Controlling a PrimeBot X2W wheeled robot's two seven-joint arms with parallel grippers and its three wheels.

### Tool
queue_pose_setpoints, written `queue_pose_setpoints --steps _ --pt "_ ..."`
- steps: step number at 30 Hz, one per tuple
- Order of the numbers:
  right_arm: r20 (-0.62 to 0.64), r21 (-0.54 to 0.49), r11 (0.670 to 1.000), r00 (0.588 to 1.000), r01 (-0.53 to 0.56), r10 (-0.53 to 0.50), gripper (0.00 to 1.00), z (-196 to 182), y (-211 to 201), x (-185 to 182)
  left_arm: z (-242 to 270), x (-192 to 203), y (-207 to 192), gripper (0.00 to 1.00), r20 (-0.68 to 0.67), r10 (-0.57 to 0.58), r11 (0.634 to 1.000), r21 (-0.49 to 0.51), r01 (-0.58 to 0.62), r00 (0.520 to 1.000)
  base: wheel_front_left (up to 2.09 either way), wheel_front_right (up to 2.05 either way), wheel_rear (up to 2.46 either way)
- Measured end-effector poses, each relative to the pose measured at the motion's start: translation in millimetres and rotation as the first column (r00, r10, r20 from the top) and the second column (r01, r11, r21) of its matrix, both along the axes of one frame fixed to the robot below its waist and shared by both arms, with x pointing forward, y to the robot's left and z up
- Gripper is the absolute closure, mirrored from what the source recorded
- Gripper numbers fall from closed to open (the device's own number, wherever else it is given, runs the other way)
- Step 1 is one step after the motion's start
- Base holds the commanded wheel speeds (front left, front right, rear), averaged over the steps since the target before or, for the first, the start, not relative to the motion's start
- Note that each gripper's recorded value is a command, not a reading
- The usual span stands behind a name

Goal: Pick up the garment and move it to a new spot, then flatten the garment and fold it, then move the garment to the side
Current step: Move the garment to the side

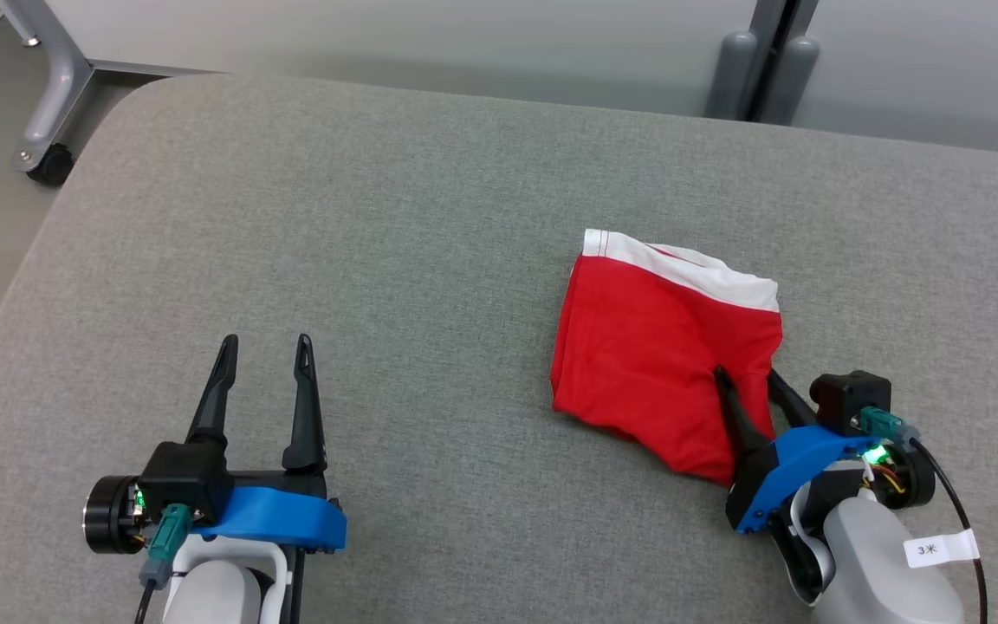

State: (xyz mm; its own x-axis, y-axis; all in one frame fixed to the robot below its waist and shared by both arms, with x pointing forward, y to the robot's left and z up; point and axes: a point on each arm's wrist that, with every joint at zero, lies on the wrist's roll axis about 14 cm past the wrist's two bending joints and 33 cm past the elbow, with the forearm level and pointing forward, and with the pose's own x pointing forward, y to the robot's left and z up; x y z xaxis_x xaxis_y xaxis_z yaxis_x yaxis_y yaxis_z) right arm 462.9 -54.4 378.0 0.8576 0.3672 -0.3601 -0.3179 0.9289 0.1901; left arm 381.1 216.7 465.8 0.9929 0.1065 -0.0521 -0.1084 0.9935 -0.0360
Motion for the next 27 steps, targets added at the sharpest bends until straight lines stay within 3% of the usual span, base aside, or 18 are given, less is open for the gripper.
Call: queue_pose_setpoints --steps 7,13,20,27 --pt "0.057 0.002 0.999 0.998 0.036 -0.036 1.0 9 -13 10 -3 11 -12 0.0 0.0 -0.033 0.999 -0.015 0.033 0.999 0.0 0.0 0.0" --pt "0.119 -0.076 0.988 0.985 0.131 -0.121 1.0 13 -74 19 -11 33 -38 0.0 -0.006 -0.109 0.993 -0.035 0.109 0.994 0.0 0.0 0.0" --pt "0.18 -0.163 0.953 0.957 0.255 -0.225 1.0 23 -154 14 -13 67 -76 0.0 0.022 -0.212 0.976 -0.052 0.213 0.977 0.0 0.0 0.0" --pt "0.223 -0.204 0.939 0.947 0.277 -0.231 1.0 39 -179 16 -8 89 -95 0.0 0.058 -0.262 0.963 -0.052 0.265 0.963 0.0 0.0 0.0"
